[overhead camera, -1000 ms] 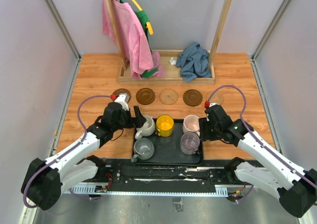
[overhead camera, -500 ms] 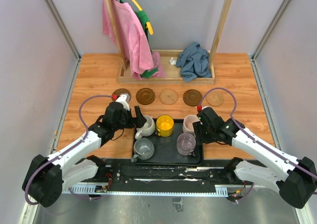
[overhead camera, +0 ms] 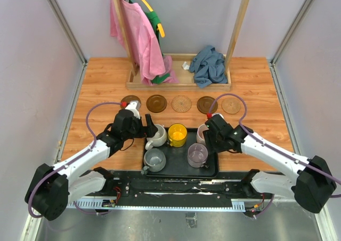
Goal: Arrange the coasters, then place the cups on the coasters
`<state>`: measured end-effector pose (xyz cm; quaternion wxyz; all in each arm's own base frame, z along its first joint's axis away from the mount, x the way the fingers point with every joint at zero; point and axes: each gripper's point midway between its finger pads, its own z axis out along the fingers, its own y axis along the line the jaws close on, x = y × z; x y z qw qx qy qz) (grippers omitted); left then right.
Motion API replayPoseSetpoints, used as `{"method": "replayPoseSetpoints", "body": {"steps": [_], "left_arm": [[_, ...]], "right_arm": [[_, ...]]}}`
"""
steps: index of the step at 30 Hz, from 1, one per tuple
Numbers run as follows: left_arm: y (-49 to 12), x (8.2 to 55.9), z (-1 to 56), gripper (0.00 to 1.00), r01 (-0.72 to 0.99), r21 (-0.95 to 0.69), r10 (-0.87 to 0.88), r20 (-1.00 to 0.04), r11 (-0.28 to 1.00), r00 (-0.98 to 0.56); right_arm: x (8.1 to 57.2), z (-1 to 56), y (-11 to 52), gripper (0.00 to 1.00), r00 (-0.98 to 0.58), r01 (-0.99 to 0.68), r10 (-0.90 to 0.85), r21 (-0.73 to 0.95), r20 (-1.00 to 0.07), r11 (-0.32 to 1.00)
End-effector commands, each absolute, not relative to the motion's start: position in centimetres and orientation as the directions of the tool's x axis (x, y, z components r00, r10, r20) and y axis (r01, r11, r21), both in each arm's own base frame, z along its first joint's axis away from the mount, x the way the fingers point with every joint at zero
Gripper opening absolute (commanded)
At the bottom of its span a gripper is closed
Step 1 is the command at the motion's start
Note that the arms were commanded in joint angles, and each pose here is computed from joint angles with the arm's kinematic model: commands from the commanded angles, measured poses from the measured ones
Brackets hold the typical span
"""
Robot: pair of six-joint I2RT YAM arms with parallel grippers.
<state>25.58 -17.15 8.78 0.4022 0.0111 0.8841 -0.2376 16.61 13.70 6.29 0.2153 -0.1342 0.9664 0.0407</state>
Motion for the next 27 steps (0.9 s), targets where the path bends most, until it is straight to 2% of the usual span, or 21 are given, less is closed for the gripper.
{"method": "replayPoseSetpoints", "body": {"steps": [1,13,27], "left_arm": [[-17.5,26.5,10.2,0.96,0.233,-0.404,-0.174,-0.75,0.885,-0.638],[-17.2,26.3,9.8,0.97,0.221,-0.398,-0.174,-0.747,0.89,-0.642],[-17.3,26.3,9.5,0.96,0.216,-0.402,-0.174,-0.737,0.89,-0.653]], "right_arm": [[18.5,7.4,14.9,0.61,-0.839,-0.277,-0.236,0.011,-0.49,0.961],[19.3,6.2,15.7,0.55,-0.84,-0.29,-0.253,0.003,-0.479,0.957],[19.3,5.3,15.4,0.33,-0.851,-0.272,-0.249,-0.017,-0.462,0.962]]}}
